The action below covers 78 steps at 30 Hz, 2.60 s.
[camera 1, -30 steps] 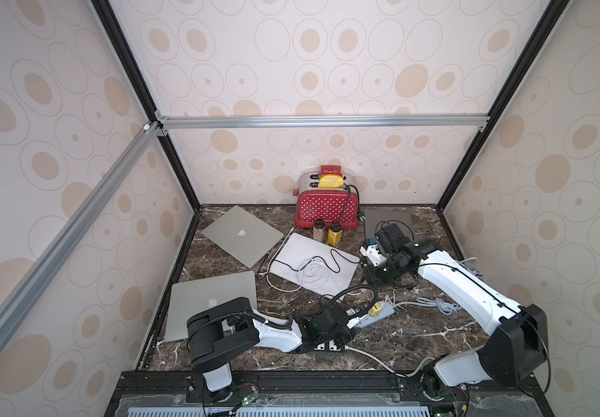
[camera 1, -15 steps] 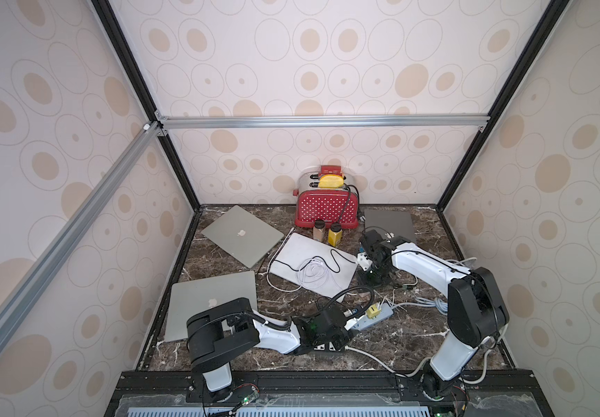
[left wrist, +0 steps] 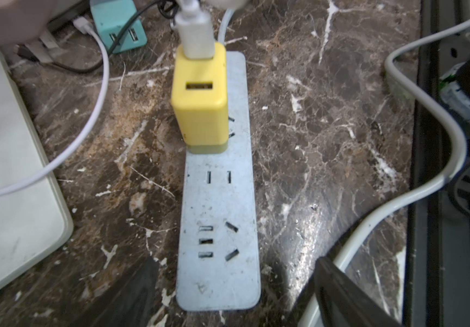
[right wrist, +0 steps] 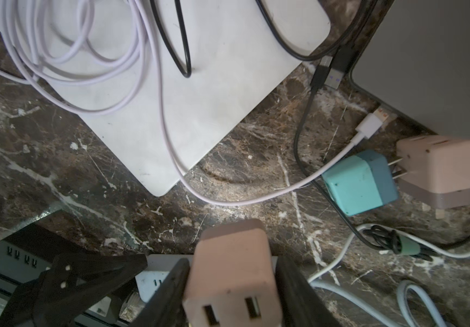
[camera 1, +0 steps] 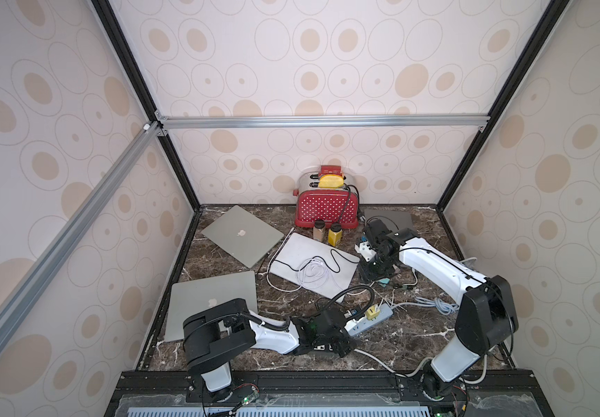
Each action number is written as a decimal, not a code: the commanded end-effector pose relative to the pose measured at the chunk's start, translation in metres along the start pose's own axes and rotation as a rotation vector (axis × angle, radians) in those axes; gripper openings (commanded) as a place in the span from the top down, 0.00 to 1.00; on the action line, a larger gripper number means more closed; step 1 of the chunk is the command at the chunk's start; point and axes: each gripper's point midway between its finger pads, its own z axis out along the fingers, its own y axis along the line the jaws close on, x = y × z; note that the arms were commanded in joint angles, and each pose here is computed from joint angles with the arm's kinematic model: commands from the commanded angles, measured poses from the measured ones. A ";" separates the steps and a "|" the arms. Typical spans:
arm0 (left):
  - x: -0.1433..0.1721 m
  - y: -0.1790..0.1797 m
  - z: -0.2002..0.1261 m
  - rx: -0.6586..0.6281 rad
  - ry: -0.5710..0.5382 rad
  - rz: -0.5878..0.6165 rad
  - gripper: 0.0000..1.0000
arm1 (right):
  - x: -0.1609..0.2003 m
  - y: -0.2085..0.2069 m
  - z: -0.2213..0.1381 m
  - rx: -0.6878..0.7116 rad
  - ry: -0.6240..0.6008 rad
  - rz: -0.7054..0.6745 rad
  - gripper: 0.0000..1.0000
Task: Unplug the laptop charger
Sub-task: Place the plug at the center of the board, then remove the charging cable from the laptop.
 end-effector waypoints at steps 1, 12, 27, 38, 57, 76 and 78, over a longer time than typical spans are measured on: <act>-0.020 -0.004 -0.008 0.013 -0.039 -0.032 0.08 | 0.010 -0.002 -0.007 0.014 0.038 -0.025 0.48; -0.047 0.004 -0.036 -0.032 -0.104 -0.146 0.03 | 0.007 -0.005 -0.008 0.033 0.035 -0.016 0.46; -0.190 0.084 -0.050 -0.040 0.065 -0.194 0.01 | 0.035 -0.140 -0.025 0.088 -0.089 0.468 0.46; -0.232 0.136 0.043 0.041 0.145 -0.140 0.01 | 0.040 -0.189 0.014 0.175 0.057 0.520 0.51; -0.215 0.143 0.091 0.130 0.065 -0.144 0.01 | 0.056 -0.218 0.066 0.208 0.207 0.559 0.63; -0.196 0.175 0.110 -0.038 0.114 -0.167 0.01 | 0.068 -0.219 0.066 0.213 0.197 0.551 1.00; -0.187 0.184 0.118 -0.081 0.135 -0.156 0.01 | 0.068 -0.218 0.064 0.207 0.195 0.546 1.00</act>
